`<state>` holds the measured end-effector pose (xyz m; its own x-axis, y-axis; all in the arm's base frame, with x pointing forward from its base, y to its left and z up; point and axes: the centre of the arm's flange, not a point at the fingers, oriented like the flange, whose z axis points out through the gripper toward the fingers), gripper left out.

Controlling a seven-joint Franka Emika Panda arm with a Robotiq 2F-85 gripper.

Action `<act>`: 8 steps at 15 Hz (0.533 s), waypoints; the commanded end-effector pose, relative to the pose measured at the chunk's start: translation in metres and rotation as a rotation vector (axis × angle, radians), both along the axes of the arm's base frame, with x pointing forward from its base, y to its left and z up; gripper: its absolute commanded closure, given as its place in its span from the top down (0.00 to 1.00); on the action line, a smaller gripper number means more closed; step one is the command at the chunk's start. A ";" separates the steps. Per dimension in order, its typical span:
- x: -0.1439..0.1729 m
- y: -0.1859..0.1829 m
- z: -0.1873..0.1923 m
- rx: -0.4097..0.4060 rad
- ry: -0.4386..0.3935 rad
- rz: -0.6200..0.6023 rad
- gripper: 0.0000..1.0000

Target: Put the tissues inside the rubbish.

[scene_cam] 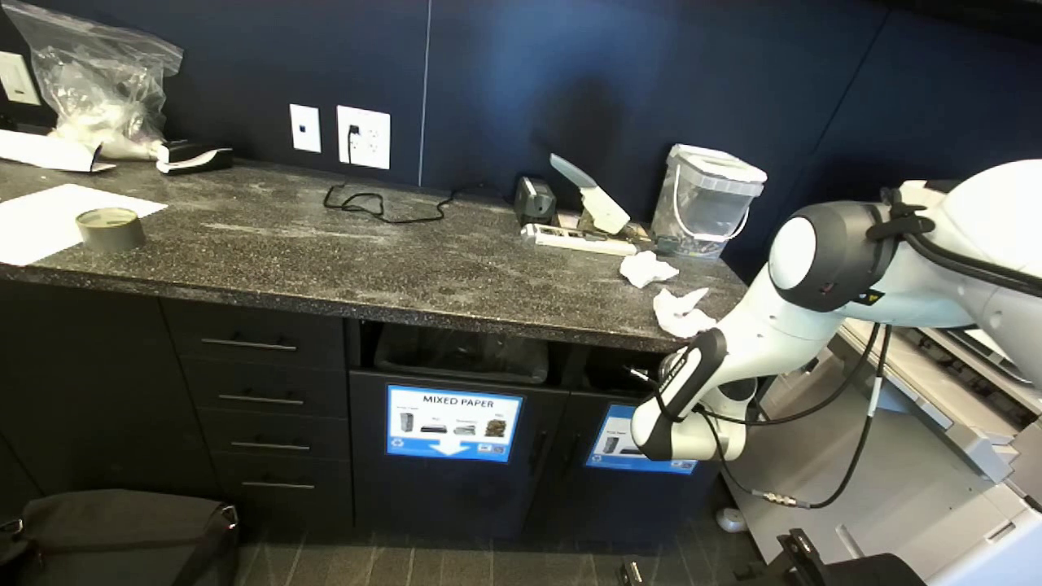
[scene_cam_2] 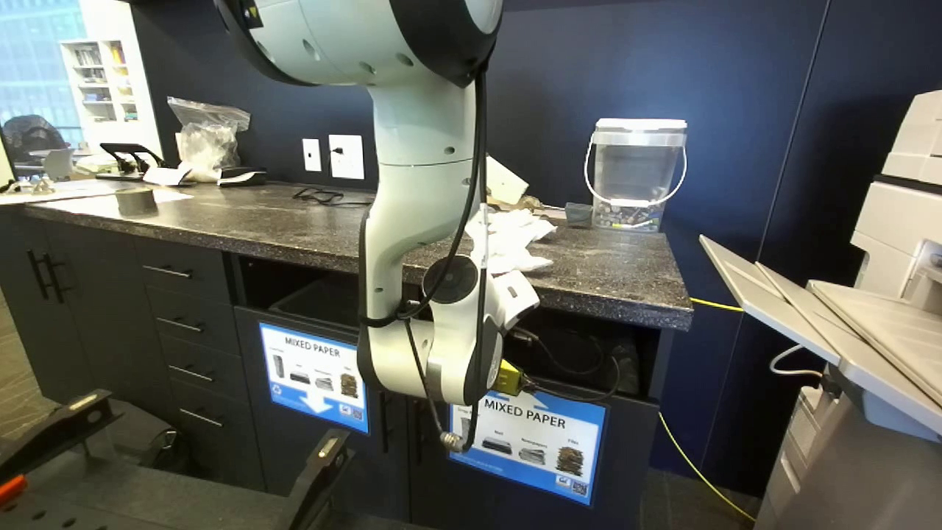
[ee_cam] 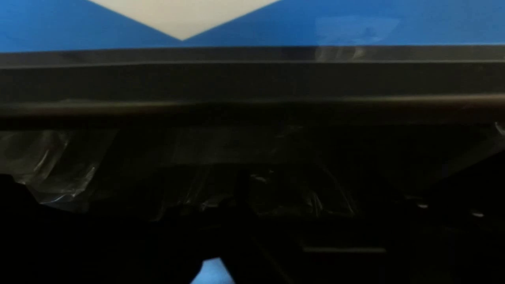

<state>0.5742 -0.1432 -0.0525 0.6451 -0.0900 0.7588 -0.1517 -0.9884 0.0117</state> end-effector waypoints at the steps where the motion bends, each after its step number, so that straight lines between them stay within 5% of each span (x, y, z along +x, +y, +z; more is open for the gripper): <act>1: 0.005 0.001 0.002 -0.016 0.063 0.027 1.00; 8: -0.027 0.012 0.049 -0.113 0.345 0.082 1.00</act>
